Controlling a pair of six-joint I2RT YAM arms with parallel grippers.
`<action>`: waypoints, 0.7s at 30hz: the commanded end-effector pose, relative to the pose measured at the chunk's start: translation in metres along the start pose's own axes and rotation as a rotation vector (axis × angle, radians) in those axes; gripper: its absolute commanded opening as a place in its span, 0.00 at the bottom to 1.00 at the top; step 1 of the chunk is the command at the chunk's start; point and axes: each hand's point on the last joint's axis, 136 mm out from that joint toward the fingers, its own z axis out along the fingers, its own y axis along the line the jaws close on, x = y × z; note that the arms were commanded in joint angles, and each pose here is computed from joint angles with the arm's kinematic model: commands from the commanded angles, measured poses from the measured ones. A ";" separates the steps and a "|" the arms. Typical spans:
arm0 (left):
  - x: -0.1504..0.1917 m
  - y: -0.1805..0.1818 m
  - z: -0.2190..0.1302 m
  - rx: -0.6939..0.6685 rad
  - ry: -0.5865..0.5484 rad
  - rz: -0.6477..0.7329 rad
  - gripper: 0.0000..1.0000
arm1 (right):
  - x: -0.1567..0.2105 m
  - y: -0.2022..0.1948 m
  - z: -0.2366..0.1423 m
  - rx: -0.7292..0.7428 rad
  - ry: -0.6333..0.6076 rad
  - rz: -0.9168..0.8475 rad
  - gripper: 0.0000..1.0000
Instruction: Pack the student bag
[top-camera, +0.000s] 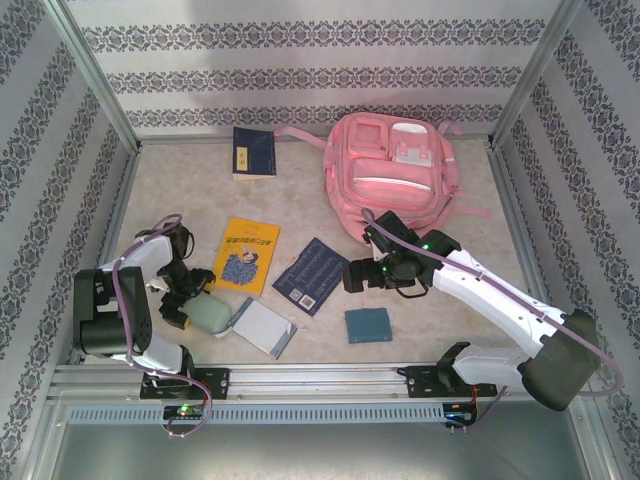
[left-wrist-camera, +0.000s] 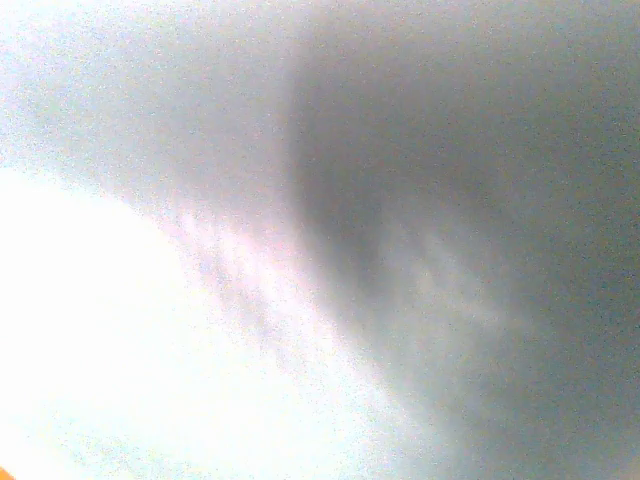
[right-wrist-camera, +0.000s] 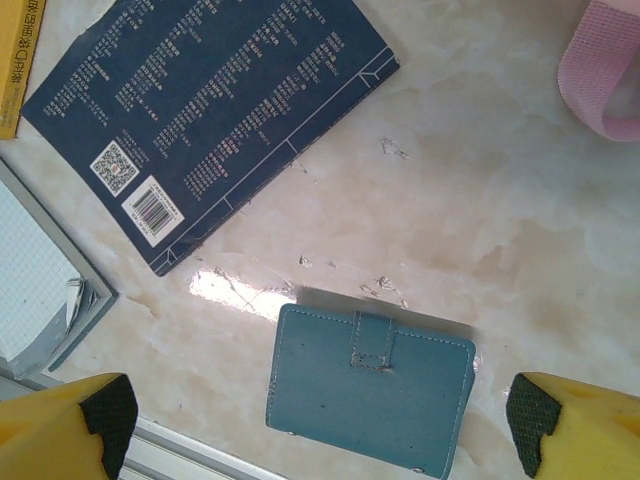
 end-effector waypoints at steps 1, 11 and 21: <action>-0.003 -0.006 -0.008 0.037 -0.005 -0.002 1.00 | 0.004 -0.001 0.003 -0.002 0.017 0.028 0.95; 0.013 -0.022 -0.066 0.258 -0.019 -0.014 0.90 | -0.006 0.003 -0.015 -0.004 -0.021 0.001 0.95; 0.016 -0.004 -0.072 0.167 -0.058 0.057 1.00 | -0.017 0.017 -0.020 -0.037 -0.011 -0.032 0.95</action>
